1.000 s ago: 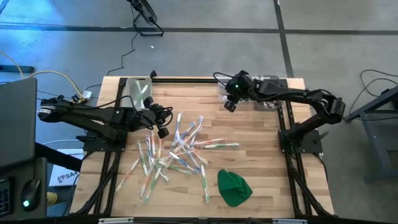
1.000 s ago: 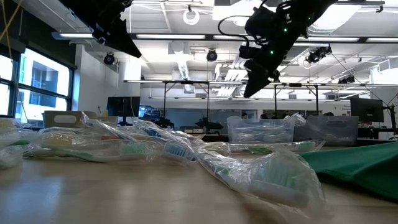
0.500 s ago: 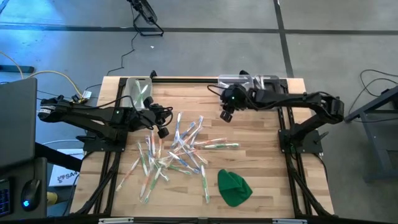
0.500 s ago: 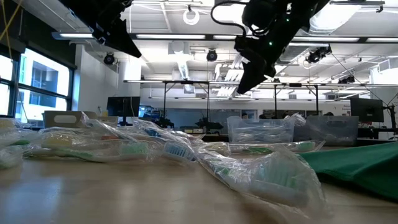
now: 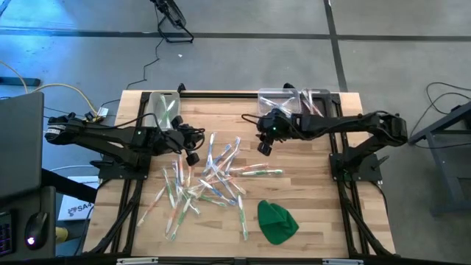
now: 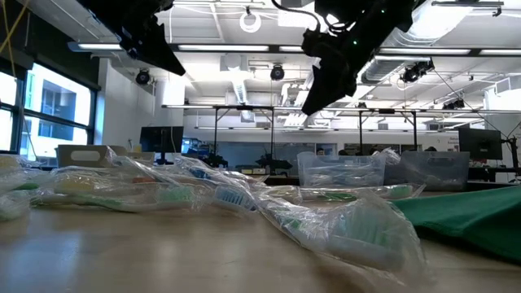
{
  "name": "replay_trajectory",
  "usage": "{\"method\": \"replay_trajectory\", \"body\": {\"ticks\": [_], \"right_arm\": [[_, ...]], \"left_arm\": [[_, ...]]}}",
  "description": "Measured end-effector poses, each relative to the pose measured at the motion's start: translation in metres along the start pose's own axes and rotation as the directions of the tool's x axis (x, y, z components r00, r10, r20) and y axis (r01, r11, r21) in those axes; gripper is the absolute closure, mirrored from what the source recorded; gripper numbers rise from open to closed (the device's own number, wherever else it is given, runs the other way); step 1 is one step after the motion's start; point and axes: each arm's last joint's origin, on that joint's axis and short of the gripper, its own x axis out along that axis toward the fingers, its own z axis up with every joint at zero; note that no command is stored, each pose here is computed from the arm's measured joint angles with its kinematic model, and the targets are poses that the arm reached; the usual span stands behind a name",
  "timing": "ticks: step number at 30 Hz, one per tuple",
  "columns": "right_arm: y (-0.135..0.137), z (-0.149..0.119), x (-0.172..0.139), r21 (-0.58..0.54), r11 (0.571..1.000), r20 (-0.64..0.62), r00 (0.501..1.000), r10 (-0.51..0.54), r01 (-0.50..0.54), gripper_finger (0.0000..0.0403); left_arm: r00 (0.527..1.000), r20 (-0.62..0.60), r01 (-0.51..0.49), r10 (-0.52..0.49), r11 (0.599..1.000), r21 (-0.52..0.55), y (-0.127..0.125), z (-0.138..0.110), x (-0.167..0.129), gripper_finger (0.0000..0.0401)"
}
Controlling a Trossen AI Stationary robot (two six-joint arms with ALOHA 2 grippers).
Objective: Pick & Place Toothbrushes
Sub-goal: Put the green toothbrush into the gray bin
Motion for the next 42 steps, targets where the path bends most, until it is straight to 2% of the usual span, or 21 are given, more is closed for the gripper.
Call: {"method": "replay_trajectory", "body": {"ticks": [15,22,24,27,31,36,42], "right_arm": [[0.016,-0.002,-0.003,-0.048,0.998,0.004,0.999,0.036,-0.036,0.0298],[0.022,0.003,-0.004,-0.08,0.995,0.059,0.997,0.059,-0.054,0.0298],[0.023,0.003,-0.005,-0.113,0.991,0.065,0.995,0.082,-0.074,0.0298],[0.025,0.003,-0.005,-0.147,0.976,0.056,0.984,0.167,-0.157,0.0298],[0.027,0.002,-0.005,-0.155,0.961,0.032,0.971,0.236,-0.229,0.0298],[0.028,-0.002,-0.005,-0.105,0.966,-0.01,0.971,0.238,-0.238,0.0298],[0.025,-0.018,-0.006,-0.061,0.963,-0.18,0.952,0.249,-0.263,0.0298]], "left_arm": [[1.0,0.0,0.0,0.0,1.0,0.0,0.0,0.0,0.0,0.0395],[1.0,0.0,0.0,0.0,1.0,0.0,0.0,0.0,0.0,0.0395],[1.0,0.0,0.0,0.0,1.0,0.0,0.0,0.0,0.0,0.0395],[1.0,0.0,0.0,0.0,1.0,0.0,0.0,0.0,0.0,0.0395],[1.0,0.0,0.0,0.0,1.0,0.0,0.0,0.0,0.0,0.0395],[1.0,0.0,0.0,0.0,1.0,0.0,0.0,0.0,0.0,0.0395],[1.0,-0.007,-0.001,0.001,1.0,0.005,0.0,-0.001,0.0,0.0395]]}}
